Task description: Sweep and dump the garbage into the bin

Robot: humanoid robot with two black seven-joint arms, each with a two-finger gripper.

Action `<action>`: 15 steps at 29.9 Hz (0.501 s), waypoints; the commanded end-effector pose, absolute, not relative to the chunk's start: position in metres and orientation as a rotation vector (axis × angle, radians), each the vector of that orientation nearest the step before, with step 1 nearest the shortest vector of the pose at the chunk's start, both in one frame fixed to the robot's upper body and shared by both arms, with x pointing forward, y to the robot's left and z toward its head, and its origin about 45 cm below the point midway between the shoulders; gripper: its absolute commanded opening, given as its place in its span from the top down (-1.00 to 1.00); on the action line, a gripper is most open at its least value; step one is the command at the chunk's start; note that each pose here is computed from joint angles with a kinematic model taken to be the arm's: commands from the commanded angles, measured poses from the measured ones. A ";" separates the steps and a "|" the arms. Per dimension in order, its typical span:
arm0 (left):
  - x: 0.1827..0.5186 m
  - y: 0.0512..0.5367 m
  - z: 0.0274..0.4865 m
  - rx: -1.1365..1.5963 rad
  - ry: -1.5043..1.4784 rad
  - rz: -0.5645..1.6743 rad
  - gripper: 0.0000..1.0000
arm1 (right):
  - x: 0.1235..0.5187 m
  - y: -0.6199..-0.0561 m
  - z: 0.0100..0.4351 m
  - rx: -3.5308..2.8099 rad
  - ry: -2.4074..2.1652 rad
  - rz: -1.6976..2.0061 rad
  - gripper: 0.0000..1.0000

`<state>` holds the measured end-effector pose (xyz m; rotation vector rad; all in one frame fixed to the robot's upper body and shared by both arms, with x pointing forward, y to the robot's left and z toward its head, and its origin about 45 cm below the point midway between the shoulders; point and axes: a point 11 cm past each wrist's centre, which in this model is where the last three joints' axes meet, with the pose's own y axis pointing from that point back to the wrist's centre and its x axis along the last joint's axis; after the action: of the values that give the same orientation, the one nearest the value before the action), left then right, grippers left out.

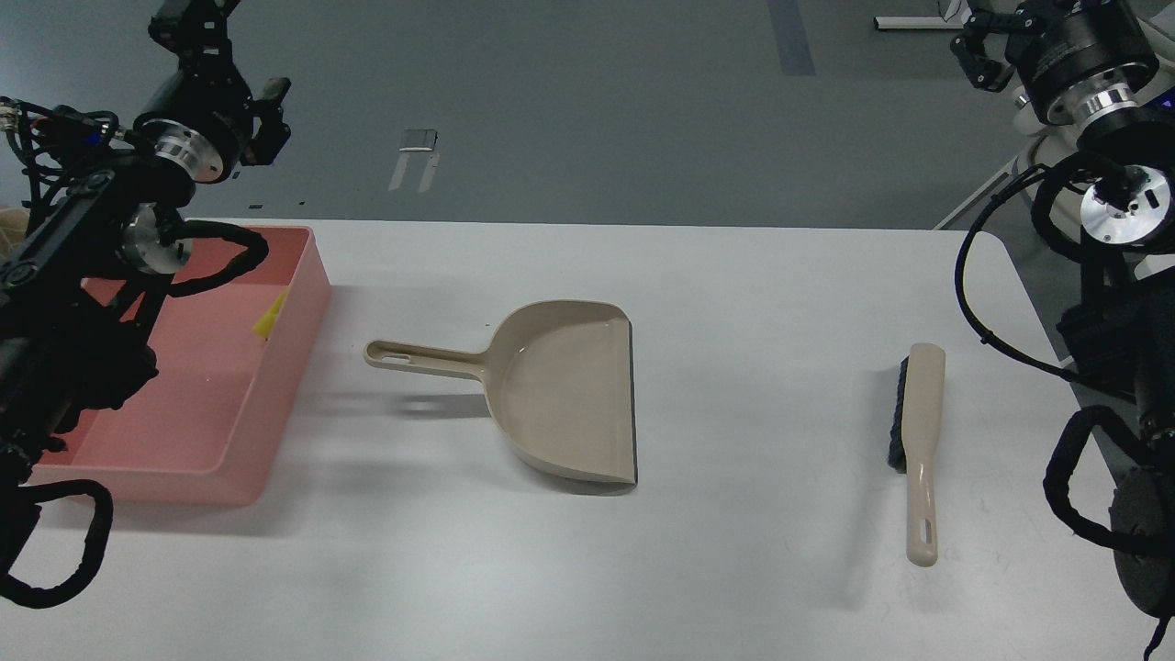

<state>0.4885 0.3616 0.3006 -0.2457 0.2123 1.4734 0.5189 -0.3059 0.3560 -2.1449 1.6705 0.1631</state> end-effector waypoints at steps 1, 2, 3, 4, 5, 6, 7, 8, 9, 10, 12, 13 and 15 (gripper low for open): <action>0.496 0.333 0.294 -0.348 0.328 1.412 -0.94 | 0.522 -0.298 0.340 -2.128 1.706 0.222 -1.00; 0.497 0.328 0.294 -0.357 0.336 1.407 -0.94 | 0.522 -0.296 0.337 -2.128 1.708 0.233 -1.00; 0.500 0.322 0.293 -0.376 0.364 1.401 -0.95 | 0.522 -0.293 0.334 -2.125 1.702 0.252 -1.00; 0.501 0.317 0.290 -0.384 0.382 1.399 -0.95 | 0.522 -0.289 0.332 -2.116 1.687 0.274 -1.00; 0.502 0.315 0.290 -0.388 0.387 1.395 -0.95 | 0.522 -0.287 0.331 -2.109 1.678 0.287 -1.00; 0.502 0.308 0.288 -0.398 0.401 1.384 -0.95 | 0.522 -0.284 0.329 -2.094 1.659 0.311 -1.00; 0.502 0.306 0.288 -0.406 0.409 1.379 -0.95 | 0.522 -0.283 0.330 -2.087 1.653 0.316 -1.00; 0.503 0.304 0.287 -0.417 0.422 1.375 -0.95 | 0.522 -0.282 0.329 -2.087 1.651 0.316 -1.00; 0.503 0.301 0.287 -0.445 0.453 1.365 -0.95 | 0.522 -0.281 0.331 -2.084 1.647 0.315 -1.00; 0.503 0.299 0.287 -0.478 0.485 1.353 -0.95 | 0.523 -0.280 0.332 -2.086 1.645 0.312 -1.00; 0.503 0.294 0.286 -0.505 0.512 1.339 -0.95 | 0.523 -0.280 0.334 -2.086 1.639 0.307 -1.00; 0.504 0.290 0.286 -0.506 0.516 1.335 -0.95 | 0.522 -0.281 0.335 -2.083 1.639 0.305 -1.00; 0.505 0.279 0.288 -0.517 0.521 1.316 -0.95 | 0.522 -0.282 0.336 -2.083 1.636 0.301 -1.00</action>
<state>0.5034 0.2927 0.2866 -0.4980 0.5053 1.3401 0.5225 -0.2808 0.3331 -2.0837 1.6423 0.3104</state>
